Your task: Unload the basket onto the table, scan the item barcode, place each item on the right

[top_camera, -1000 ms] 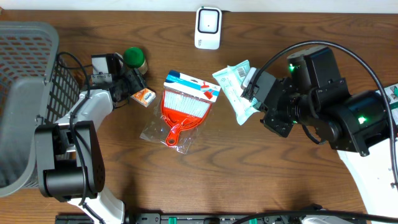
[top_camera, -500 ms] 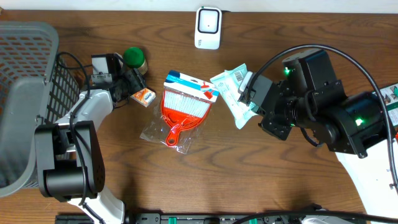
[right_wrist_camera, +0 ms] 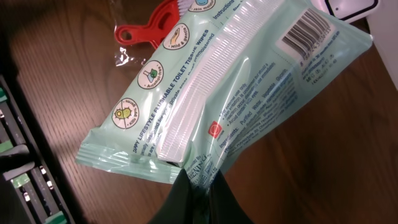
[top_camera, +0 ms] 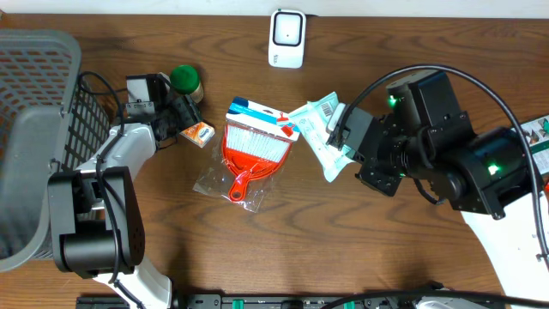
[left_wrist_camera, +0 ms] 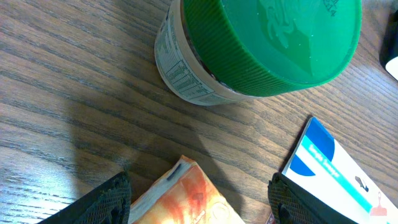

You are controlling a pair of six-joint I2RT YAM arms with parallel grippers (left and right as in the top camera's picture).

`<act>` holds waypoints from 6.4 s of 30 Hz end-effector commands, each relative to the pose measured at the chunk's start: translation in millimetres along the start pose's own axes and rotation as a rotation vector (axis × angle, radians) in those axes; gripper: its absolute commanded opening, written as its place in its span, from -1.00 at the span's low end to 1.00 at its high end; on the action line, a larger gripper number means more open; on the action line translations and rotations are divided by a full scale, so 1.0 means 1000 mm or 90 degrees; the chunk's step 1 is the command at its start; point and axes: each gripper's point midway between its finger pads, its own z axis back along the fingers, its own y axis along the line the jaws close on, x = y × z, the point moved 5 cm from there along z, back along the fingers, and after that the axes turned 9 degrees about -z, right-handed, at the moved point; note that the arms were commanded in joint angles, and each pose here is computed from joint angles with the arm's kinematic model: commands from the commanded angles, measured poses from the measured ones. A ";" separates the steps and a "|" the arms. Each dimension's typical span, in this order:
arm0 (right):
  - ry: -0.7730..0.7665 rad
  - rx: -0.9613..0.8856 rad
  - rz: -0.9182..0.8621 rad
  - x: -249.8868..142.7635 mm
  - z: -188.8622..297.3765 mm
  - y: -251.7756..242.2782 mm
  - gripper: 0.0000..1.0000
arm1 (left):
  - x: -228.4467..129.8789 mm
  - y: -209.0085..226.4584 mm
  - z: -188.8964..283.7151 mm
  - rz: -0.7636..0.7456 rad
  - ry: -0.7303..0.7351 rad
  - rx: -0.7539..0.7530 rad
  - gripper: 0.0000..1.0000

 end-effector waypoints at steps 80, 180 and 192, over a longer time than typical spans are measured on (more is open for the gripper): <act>-0.351 0.794 -0.759 0.106 -0.245 -0.212 -0.98 | 0.005 0.009 0.006 -0.004 0.010 0.050 0.41; -0.393 0.695 -0.365 0.202 0.034 -0.188 -0.97 | 0.045 -0.056 0.020 -0.074 -0.105 -0.268 0.41; -0.587 0.658 -0.352 0.227 0.129 -0.163 -0.97 | 0.038 -0.054 0.018 -0.054 -0.080 -0.264 0.42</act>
